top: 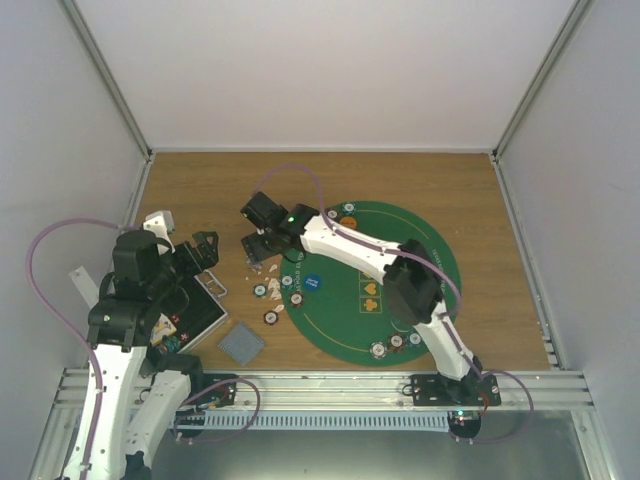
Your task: Distribute texas hold em gaming equipment
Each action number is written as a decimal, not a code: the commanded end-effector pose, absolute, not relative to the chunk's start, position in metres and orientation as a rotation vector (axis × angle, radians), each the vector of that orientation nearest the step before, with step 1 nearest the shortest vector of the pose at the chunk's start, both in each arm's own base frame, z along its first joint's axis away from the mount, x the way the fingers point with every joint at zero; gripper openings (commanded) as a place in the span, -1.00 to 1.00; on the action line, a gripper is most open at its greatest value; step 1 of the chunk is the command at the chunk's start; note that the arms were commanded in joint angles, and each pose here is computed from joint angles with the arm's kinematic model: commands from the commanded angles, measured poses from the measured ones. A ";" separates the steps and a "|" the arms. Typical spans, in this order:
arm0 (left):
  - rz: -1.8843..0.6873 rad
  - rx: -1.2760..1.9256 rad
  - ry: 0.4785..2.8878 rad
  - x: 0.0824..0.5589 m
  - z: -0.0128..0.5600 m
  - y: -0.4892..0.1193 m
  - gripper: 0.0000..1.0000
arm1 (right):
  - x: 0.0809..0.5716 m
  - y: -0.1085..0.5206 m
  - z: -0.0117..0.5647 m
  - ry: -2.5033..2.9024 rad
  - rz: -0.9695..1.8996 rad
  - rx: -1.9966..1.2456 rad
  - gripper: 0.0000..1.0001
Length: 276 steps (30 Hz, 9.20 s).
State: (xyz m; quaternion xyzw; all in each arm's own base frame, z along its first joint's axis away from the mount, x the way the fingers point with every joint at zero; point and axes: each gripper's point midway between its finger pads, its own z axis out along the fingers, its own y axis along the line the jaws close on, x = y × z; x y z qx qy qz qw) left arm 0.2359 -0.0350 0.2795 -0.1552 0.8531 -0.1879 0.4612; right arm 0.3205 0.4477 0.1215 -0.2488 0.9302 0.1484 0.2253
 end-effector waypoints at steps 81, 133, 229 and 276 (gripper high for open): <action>-0.455 -0.385 2.043 0.239 0.295 -0.031 0.98 | 0.354 0.485 0.120 2.444 0.405 -0.806 -0.21; -0.463 -0.388 2.048 0.241 0.292 -0.032 0.98 | 0.348 0.405 0.064 2.643 0.365 -0.623 0.20; -0.460 -0.377 2.025 0.236 0.300 -0.032 0.98 | 0.319 0.462 -0.001 2.577 0.108 -1.023 -0.40; -0.431 -0.388 2.036 0.236 0.298 -0.028 0.98 | 0.462 0.215 0.085 2.529 0.029 -0.279 -0.36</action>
